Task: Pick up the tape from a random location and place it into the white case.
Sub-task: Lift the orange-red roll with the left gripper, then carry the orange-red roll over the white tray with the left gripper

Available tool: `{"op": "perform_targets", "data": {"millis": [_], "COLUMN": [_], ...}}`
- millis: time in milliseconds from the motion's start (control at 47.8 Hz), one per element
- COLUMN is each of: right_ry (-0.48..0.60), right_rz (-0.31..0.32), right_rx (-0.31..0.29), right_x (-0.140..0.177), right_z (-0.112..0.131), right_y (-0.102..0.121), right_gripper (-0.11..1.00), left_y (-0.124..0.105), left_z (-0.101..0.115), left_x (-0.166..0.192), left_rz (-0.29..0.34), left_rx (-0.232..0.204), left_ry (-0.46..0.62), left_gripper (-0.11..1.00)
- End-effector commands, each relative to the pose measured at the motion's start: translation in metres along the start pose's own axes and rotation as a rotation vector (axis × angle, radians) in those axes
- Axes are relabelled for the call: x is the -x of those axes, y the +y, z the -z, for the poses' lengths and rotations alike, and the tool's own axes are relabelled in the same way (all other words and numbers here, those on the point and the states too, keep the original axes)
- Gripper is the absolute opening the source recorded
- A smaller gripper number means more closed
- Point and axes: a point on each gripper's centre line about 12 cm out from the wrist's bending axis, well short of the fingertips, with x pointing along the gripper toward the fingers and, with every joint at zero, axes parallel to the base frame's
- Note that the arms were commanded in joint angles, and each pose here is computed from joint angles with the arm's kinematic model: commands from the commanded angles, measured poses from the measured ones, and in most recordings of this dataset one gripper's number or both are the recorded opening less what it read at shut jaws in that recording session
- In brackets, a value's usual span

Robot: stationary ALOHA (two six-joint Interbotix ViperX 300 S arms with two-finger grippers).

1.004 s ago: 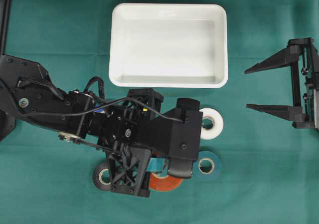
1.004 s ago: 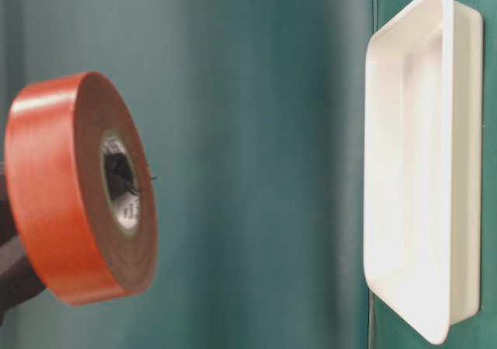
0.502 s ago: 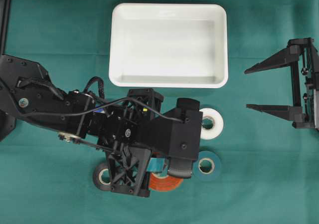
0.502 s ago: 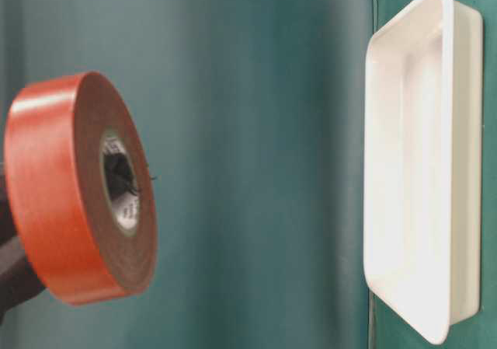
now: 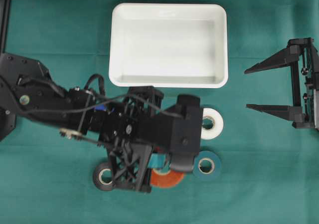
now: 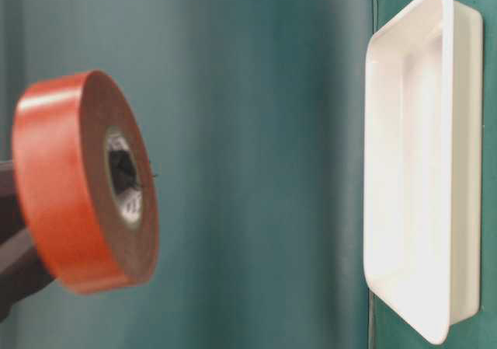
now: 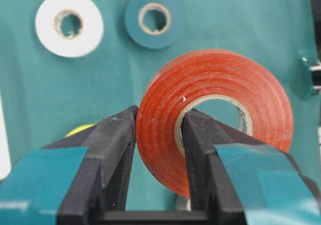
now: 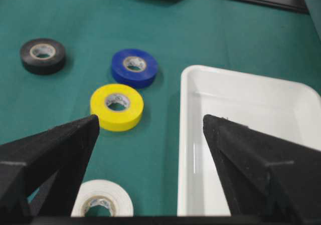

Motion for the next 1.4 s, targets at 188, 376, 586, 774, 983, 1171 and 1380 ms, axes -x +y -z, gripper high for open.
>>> {"op": "perform_targets", "data": {"millis": [188,376,586,774,983,1171,1380], "right_ry": [-0.025,-0.025,-0.018,-0.012,-0.014,-0.014,-0.017], "right_rz": [0.002,0.002,0.002,0.002,0.003,0.009,0.015], "right_rx": [0.0,0.001,0.001,0.003,0.004,0.004,0.004], "right_x": [-0.001,-0.001,-0.001,-0.001,-0.001,-0.001,-0.001], "right_z": [-0.01,-0.01,-0.009,-0.008,-0.008,-0.008,-0.009], "right_y": [0.0,0.0,0.0,-0.001,-0.001,-0.002,-0.004], "right_gripper": [0.92,0.92,0.92,0.92,0.92,0.92,0.92], "left_y": [0.047,0.089,0.135,0.181,0.216,0.241,0.258], "left_z": [-0.008,-0.004,0.004,0.014,0.014,0.018,0.03], "left_x": [0.023,0.024,0.027,0.032,0.034,0.028,0.028], "left_rz": [-0.064,-0.123,-0.188,-0.254,-0.305,-0.337,-0.362], "left_rx": [0.085,0.164,0.254,0.344,0.395,0.431,0.469], "left_ry": [-0.059,-0.054,-0.053,-0.057,-0.128,-0.142,-0.126], "left_gripper": [0.22,0.22,0.22,0.22,0.22,0.22,0.22]}}
